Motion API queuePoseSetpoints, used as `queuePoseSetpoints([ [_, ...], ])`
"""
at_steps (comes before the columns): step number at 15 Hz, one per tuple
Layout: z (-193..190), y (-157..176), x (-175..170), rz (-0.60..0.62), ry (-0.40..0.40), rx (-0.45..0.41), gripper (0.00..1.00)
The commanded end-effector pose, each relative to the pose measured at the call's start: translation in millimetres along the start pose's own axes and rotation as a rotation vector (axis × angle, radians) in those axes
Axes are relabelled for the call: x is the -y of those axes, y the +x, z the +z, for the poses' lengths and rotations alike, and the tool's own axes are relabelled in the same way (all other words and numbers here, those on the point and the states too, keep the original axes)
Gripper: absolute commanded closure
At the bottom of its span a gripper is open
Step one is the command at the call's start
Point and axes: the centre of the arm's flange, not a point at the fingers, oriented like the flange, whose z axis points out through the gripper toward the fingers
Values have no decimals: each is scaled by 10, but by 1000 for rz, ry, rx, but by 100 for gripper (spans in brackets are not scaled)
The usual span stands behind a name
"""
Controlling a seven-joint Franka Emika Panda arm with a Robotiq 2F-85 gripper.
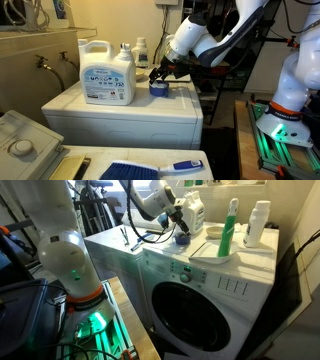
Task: Put the black lid in the cup
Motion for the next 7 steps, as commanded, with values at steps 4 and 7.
queuePoseSetpoints([
  [4,-652,446,-653,152,115,37,0],
  [7,-426,441,-496,169,109,23,0],
])
